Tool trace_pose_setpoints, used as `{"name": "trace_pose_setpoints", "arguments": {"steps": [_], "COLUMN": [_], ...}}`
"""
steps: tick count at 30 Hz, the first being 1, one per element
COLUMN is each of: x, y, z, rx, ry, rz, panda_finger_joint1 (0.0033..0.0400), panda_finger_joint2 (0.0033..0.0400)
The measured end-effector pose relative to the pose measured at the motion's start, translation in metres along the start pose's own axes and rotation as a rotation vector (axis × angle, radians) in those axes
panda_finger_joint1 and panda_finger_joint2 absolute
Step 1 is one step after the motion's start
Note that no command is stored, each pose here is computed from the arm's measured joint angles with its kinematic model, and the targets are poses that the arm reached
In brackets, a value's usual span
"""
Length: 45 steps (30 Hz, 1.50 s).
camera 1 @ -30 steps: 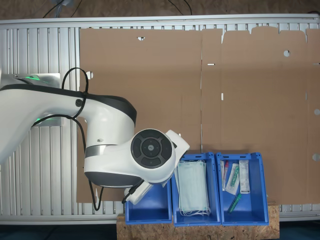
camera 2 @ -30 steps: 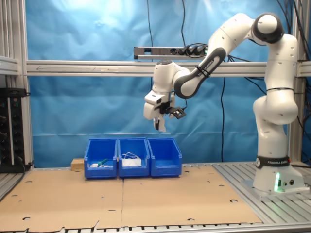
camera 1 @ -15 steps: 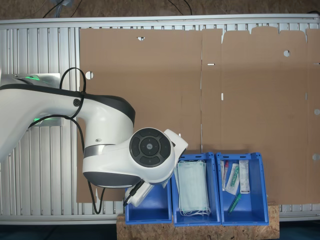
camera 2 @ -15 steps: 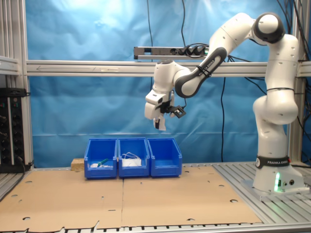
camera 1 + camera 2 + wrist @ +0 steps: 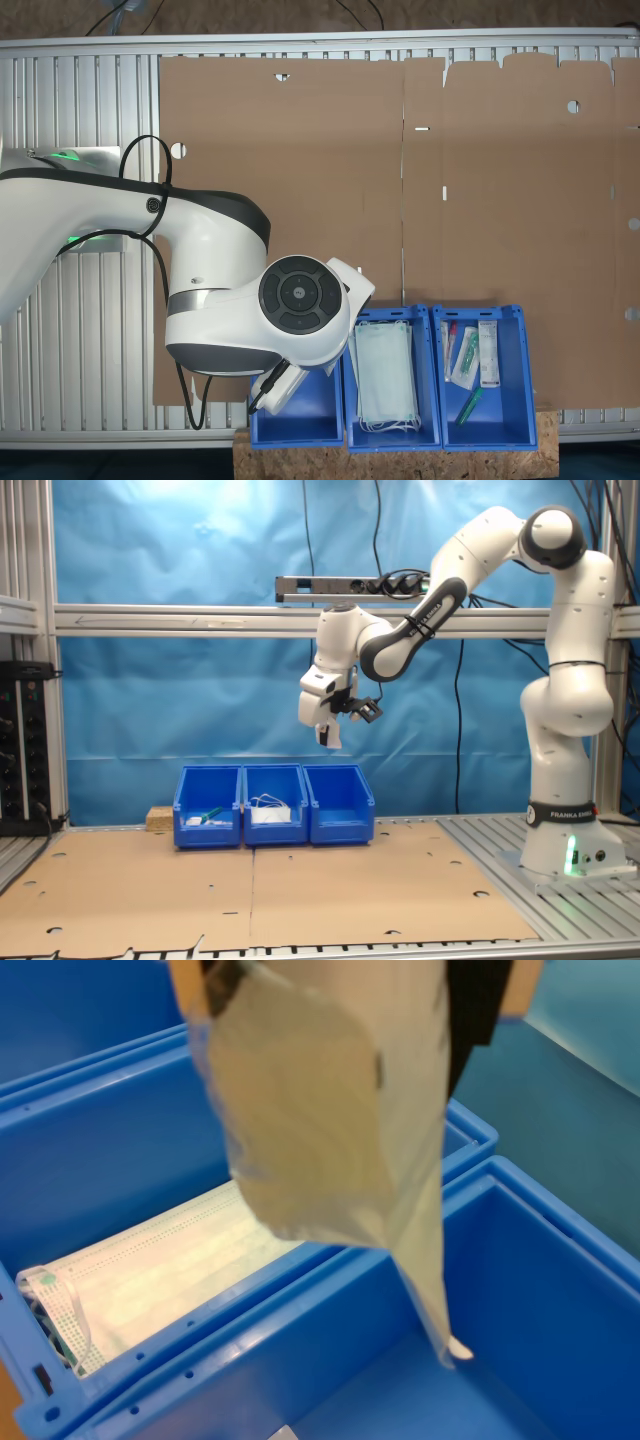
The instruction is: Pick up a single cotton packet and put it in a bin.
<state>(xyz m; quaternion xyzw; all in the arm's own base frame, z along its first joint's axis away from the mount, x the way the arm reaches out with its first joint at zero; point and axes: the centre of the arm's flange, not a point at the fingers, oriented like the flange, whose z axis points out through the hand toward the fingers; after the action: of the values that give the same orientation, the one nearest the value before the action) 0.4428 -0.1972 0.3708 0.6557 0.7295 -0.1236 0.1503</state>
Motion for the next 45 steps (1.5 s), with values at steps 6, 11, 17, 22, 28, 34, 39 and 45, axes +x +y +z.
{"name": "trace_pose_setpoints", "arguments": {"steps": [6,11,17,22,28,34,39,45], "x": [-0.0009,-0.003,-0.0052,-0.0061,-0.0071,-0.0077,-0.0079,-0.0079], "y": [-0.0006,-0.002,-0.0034,-0.004,-0.0047,-0.0051,-0.0052,-0.0052], "z": [0.0004,0.0014,0.0025,0.0029,0.0034,0.0036,0.0037,0.0037], "rx": [0.001,0.003,0.005,0.006,0.007,0.007,0.008,0.008], "ry": [0.0,0.001,0.001,0.002,0.002,0.002,0.002,0.002], "rz": [0.0,0.002,0.0,0.0,-0.001,-0.001,-0.001,-0.002], "panda_finger_joint1": [0.0059,0.0059,0.0059,0.0059,0.0059,0.0059,0.0059,0.0059], "panda_finger_joint2": [0.0059,0.0059,0.0059,0.0059,0.0059,0.0059,0.0059,0.0059]}}
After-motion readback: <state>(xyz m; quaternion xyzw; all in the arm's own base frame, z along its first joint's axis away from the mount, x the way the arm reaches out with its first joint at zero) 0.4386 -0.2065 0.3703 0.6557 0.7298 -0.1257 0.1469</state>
